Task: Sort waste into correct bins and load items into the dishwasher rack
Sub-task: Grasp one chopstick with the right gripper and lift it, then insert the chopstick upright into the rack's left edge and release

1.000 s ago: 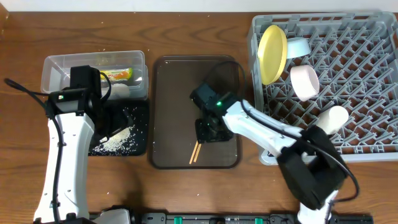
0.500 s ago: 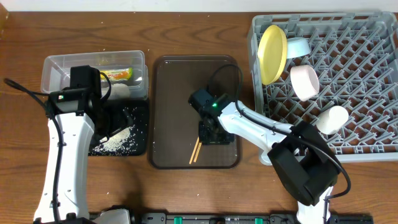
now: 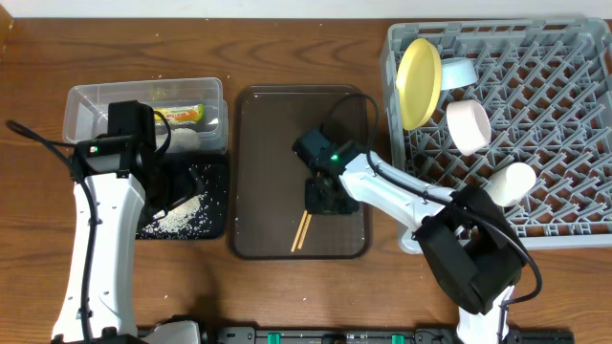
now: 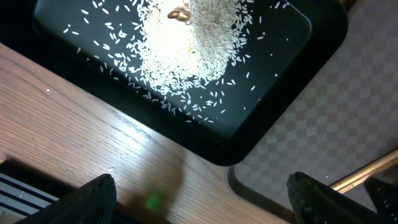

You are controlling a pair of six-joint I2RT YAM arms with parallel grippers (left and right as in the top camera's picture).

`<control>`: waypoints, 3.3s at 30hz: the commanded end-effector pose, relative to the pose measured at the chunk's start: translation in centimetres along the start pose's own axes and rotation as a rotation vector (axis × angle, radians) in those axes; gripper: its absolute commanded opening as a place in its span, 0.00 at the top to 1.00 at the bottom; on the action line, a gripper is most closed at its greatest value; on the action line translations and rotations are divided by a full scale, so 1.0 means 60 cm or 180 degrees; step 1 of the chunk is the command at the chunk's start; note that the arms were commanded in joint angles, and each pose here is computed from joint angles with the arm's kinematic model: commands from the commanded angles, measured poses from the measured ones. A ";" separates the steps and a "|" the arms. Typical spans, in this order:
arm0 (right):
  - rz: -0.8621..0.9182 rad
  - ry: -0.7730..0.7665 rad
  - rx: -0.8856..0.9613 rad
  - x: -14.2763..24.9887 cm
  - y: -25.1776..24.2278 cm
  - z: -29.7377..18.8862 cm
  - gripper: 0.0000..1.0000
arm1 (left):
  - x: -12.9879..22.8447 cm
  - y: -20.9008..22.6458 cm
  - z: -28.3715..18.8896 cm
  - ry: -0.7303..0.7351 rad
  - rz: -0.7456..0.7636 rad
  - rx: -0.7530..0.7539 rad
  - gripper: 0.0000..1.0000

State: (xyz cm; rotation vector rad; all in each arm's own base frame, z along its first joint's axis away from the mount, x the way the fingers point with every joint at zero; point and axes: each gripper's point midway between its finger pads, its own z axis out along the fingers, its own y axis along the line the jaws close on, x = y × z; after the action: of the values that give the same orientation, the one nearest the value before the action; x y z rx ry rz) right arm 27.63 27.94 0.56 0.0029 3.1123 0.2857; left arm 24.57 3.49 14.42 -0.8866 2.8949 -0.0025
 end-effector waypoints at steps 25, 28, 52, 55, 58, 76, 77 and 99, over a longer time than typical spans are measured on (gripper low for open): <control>-0.0173 -0.0286 0.0382 -0.016 -0.013 0.039 0.64 | 0.000 0.007 0.000 -0.0012 -0.0035 -0.0052 0.10; -0.0168 -0.0228 0.0583 -0.006 -0.036 0.036 0.64 | 0.000 0.007 0.000 -0.0012 -0.0034 -0.0052 0.10; -0.0058 -0.0053 0.0755 0.010 -0.065 0.031 0.96 | 0.000 0.007 0.000 -0.0012 -0.0035 -0.0052 0.09; 0.0000 -0.0037 0.0707 0.004 -0.069 0.028 0.99 | 0.000 0.007 0.000 -0.0012 -0.0036 -0.0052 0.09; 0.0052 -0.0056 0.0624 -0.010 -0.073 0.010 0.99 | 0.000 0.007 0.000 -0.0012 -0.0036 -0.0052 0.09; -0.0465 -0.0643 0.0327 -0.057 -0.169 -0.263 0.99 | 0.000 0.007 0.000 -0.0014 -0.0036 -0.0052 0.09; -0.0483 -0.0602 0.0360 -0.053 -0.181 -0.266 0.99 | 0.000 0.007 0.000 -0.0014 -0.0036 -0.0052 0.09; -0.0256 -0.0443 0.0603 -0.078 -0.275 -0.203 0.89 | 0.000 0.007 0.000 -0.0014 -0.0035 -0.0052 0.09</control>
State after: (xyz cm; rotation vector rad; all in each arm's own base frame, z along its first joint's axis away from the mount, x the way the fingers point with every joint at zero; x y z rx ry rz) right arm 31.98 9.83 9.82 -0.0852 2.9793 0.0105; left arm 24.57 3.49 14.42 -0.8861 2.8950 -0.0024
